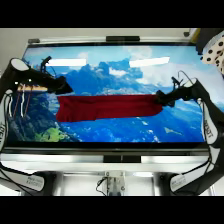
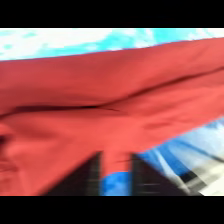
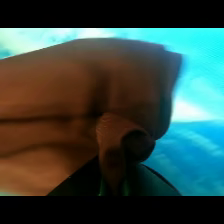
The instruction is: Fold the shirts.
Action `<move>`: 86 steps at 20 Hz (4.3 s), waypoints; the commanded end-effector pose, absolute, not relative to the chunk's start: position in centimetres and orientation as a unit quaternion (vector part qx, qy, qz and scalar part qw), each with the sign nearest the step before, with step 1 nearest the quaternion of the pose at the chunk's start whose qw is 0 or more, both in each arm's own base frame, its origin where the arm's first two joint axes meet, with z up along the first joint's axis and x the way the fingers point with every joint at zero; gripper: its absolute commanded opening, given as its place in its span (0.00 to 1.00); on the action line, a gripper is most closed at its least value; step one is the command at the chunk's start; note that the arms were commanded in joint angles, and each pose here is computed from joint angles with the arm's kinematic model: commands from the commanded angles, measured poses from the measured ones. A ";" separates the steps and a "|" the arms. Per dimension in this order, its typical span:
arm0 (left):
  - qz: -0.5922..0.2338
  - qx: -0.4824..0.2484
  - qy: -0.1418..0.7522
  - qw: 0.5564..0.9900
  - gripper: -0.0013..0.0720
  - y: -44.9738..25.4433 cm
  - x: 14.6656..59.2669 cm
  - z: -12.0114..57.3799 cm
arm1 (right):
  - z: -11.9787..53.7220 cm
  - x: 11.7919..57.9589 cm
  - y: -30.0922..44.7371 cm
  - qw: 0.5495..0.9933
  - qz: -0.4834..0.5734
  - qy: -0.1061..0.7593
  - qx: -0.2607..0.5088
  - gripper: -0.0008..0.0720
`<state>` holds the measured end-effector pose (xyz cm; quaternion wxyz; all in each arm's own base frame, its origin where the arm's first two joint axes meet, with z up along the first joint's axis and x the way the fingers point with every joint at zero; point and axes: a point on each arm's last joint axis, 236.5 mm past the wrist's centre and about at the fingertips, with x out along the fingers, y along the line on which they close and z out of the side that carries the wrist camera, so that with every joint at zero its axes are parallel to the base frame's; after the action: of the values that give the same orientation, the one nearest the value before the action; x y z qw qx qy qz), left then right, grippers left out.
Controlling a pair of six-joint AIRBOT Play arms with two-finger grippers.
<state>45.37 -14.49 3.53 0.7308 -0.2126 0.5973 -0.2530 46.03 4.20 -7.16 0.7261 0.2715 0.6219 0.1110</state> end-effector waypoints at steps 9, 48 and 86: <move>-0.377 -0.274 0.569 0.677 0.07 -43.1 40.0 -2.1 | 17.0 34.8 7.6 0.798 0.178 0.530 0.226 0.11; -0.149 -0.180 0.478 0.846 0.06 -4.8 43.9 13.1 | 0.8 41.8 23.3 0.733 0.217 0.610 0.210 0.84; -0.135 -0.209 0.487 0.837 0.06 -5.2 43.9 12.9 | 5.7 38.9 -25.1 0.774 -0.109 0.568 0.258 0.11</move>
<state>44.00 -4.89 13.01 0.8388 -0.2106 0.4841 -0.1331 44.61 -15.99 7.07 0.8005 0.2459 0.5465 0.0131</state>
